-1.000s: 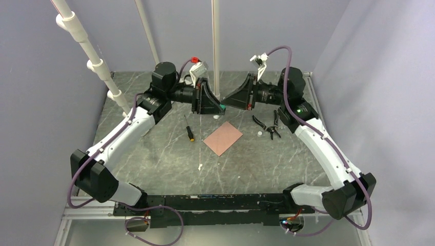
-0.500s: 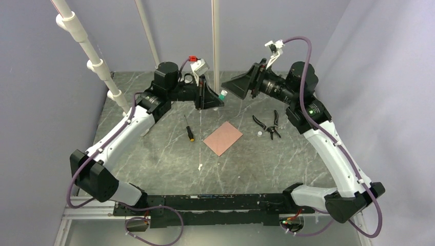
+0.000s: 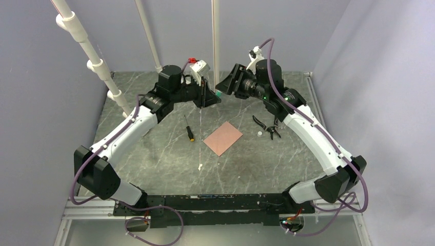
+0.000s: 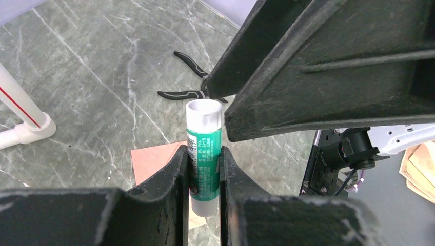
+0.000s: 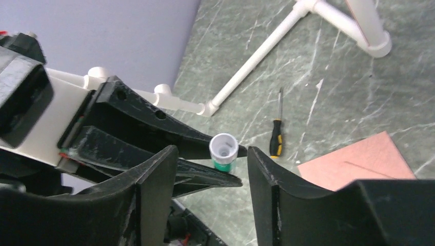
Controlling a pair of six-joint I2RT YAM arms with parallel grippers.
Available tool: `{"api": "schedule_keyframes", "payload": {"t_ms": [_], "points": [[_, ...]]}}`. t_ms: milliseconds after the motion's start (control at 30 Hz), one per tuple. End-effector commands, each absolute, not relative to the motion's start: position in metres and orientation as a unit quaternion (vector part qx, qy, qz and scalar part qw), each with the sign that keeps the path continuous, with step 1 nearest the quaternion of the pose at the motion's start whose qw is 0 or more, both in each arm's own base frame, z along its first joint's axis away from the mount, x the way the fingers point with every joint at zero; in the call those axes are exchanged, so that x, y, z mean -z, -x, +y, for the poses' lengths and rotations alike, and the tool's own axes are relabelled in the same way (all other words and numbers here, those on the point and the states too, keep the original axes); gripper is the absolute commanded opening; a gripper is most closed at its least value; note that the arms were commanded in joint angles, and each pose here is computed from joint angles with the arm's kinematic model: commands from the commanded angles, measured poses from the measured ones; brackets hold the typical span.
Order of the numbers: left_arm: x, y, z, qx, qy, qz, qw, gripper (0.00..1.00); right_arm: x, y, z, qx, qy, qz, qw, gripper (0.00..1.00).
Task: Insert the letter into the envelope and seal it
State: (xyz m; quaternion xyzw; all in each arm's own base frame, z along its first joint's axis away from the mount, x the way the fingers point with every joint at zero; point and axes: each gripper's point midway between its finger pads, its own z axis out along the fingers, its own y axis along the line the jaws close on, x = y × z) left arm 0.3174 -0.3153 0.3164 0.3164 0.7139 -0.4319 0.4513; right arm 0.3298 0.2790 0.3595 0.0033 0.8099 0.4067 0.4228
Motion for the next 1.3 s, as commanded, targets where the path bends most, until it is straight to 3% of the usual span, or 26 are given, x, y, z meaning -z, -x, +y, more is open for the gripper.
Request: {"api": "schedule_keyframes", "payload": {"t_ms": [0, 67, 133, 333, 500, 733, 800, 933, 1000, 1100, 1167, 1233, 1267], "points": [[-0.336, -0.315, -0.315, 0.44, -0.316, 0.692, 0.477, 0.02, -0.394, -0.326, 0.282, -0.442, -0.012, 0.78, 0.443, 0.47], [-0.338, -0.313, -0.315, 0.444, -0.317, 0.689, 0.477, 0.02, -0.395, -0.326, 0.285, -0.444, -0.007, 0.781, 0.439, 0.38], [-0.339, -0.312, -0.315, 0.447, -0.318, 0.687, 0.476, 0.02, -0.392, -0.325, 0.288, -0.447, -0.001, 0.784, 0.429, 0.37], [-0.344, -0.309, -0.315, 0.45, -0.319, 0.684, 0.478, 0.02, -0.371, -0.327, 0.287, -0.427, -0.008, 0.805, 0.411, 0.53], [-0.347, -0.306, -0.315, 0.455, -0.318, 0.68, 0.478, 0.03, -0.363, -0.327, 0.288, -0.42, -0.006, 0.812, 0.405, 0.55], [-0.349, -0.298, -0.316, 0.468, -0.327, 0.674, 0.468, 0.02, -0.38, -0.326, 0.287, -0.446, -0.004, 0.78, 0.439, 0.27], [-0.349, -0.294, -0.317, 0.475, -0.334, 0.671, 0.461, 0.02, -0.396, -0.322, 0.285, -0.462, 0.003, 0.756, 0.463, 0.27], [-0.35, -0.287, -0.316, 0.481, -0.337, 0.669, 0.455, 0.02, -0.4, -0.32, 0.285, -0.461, 0.014, 0.755, 0.466, 0.38], [-0.352, -0.286, -0.315, 0.483, -0.337, 0.667, 0.458, 0.03, -0.397, -0.318, 0.288, -0.467, 0.017, 0.757, 0.457, 0.37], [-0.355, -0.285, -0.314, 0.48, -0.337, 0.667, 0.46, 0.03, -0.4, -0.314, 0.291, -0.48, 0.015, 0.756, 0.445, 0.17], [-0.356, -0.284, -0.312, 0.474, -0.339, 0.669, 0.461, 0.02, -0.407, -0.309, 0.294, -0.494, 0.026, 0.748, 0.442, 0.1], [-0.358, -0.282, -0.311, 0.474, -0.342, 0.668, 0.461, 0.03, -0.412, -0.305, 0.295, -0.5, 0.036, 0.745, 0.44, 0.15], [-0.358, -0.282, -0.311, 0.474, -0.343, 0.667, 0.46, 0.03, -0.412, -0.303, 0.295, -0.5, 0.04, 0.746, 0.439, 0.25]]}}
